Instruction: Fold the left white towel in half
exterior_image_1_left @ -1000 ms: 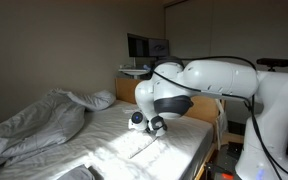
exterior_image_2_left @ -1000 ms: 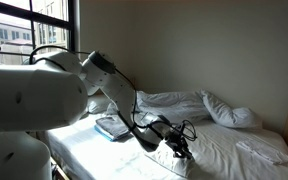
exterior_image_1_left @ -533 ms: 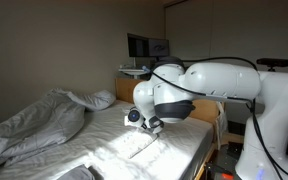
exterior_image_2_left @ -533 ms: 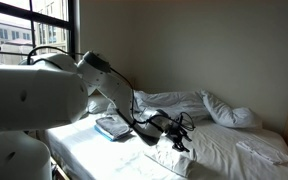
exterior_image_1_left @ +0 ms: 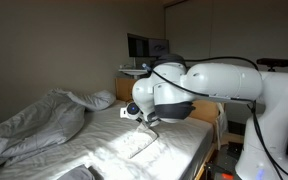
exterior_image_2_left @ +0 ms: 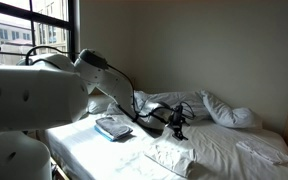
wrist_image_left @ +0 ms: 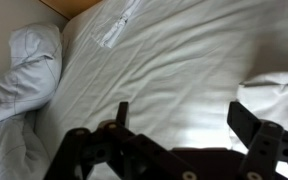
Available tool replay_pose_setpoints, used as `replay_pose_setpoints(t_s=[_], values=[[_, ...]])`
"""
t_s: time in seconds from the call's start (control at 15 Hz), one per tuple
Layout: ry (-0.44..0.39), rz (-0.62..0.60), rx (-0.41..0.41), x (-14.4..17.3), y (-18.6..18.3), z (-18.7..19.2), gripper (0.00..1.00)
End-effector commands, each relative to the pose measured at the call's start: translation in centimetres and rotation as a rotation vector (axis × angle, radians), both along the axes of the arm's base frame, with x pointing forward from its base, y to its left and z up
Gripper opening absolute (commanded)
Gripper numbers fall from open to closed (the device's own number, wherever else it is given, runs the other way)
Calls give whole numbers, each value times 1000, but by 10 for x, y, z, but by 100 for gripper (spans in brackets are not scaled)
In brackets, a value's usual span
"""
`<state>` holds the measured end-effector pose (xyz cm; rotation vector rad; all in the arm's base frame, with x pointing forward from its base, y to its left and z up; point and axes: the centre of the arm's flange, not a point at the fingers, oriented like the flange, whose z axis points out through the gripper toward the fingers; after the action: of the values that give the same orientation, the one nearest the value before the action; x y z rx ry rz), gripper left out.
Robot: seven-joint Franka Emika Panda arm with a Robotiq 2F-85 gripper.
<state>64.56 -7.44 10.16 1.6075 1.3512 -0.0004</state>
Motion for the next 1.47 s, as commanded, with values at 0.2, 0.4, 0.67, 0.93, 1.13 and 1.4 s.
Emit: replay_pose_setpoints(t_s=[0.2, 0.4, 0.67, 0.93, 1.13, 1.4], values=[[47, 141, 143, -31, 14, 43, 100], [107, 206, 175, -40, 34, 60, 100], [169, 279, 181, -68, 10, 115, 100], [251, 287, 199, -91, -18, 166, 100], [314, 271, 205, -127, -53, 199, 100], [434, 258, 249, -184, -114, 232, 100]])
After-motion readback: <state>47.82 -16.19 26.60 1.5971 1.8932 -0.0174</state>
